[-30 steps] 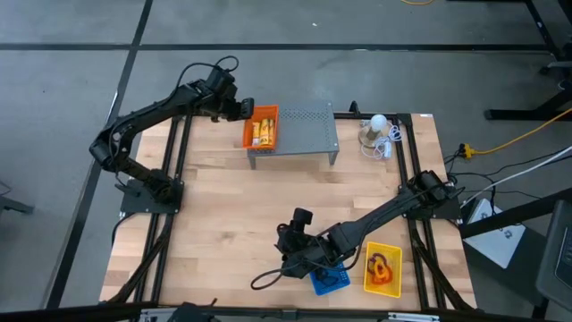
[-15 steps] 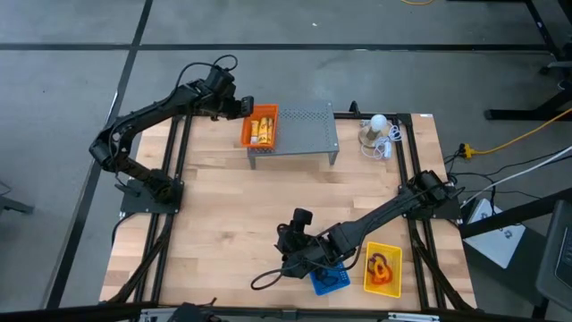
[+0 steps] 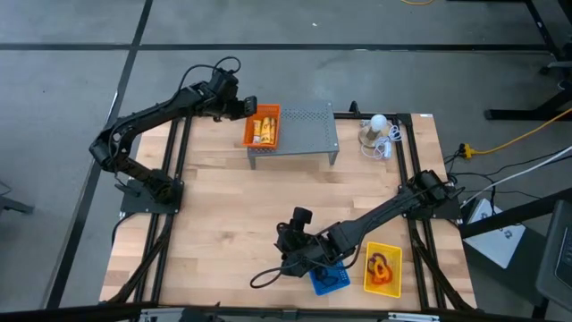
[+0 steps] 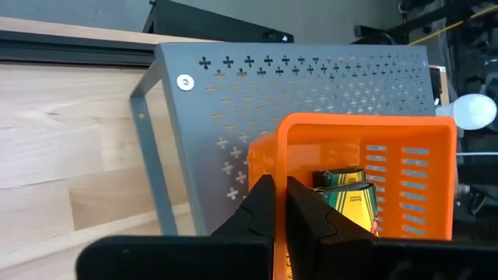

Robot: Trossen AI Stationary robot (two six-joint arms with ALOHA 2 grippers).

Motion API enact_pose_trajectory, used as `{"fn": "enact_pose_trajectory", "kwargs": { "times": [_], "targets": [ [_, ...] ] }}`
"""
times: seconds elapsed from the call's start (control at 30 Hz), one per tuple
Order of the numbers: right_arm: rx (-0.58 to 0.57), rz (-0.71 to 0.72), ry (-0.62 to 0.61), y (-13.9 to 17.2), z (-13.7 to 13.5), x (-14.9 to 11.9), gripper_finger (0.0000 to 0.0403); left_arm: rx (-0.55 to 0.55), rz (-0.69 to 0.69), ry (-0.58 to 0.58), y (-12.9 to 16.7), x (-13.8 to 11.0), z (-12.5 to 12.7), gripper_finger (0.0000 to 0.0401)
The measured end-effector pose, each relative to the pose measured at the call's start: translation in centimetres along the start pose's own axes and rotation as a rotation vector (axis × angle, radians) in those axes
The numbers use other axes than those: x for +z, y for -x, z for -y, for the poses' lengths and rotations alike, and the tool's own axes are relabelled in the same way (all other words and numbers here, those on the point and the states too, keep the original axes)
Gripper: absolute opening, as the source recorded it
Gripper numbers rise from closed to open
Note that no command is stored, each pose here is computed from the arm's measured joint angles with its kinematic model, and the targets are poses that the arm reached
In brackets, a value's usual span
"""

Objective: Pick & Place Office Desk Supplies
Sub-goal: Put the orange bin onto the shelf

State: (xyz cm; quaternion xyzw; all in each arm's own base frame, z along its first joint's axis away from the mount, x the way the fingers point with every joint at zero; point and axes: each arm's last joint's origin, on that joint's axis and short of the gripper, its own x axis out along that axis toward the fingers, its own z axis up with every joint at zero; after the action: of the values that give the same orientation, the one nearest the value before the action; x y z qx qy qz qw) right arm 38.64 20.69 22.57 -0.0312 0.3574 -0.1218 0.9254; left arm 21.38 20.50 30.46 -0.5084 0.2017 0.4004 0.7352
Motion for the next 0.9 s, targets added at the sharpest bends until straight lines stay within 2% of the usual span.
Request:
{"fn": "enact_pose_trajectory", "kwargs": {
  "times": [0.5,0.9],
  "targets": [
    [0.001,0.000,0.000,0.00,-0.01,0.00,0.0233,0.071,0.044,0.018,-0.10,-0.65,0.30,0.0006],
    [0.004,-0.001,-0.001,0.01,-0.01,0.01,0.0233,0.081,0.056,0.012,-0.11,-0.72,0.37,0.0011]
  ]
}}
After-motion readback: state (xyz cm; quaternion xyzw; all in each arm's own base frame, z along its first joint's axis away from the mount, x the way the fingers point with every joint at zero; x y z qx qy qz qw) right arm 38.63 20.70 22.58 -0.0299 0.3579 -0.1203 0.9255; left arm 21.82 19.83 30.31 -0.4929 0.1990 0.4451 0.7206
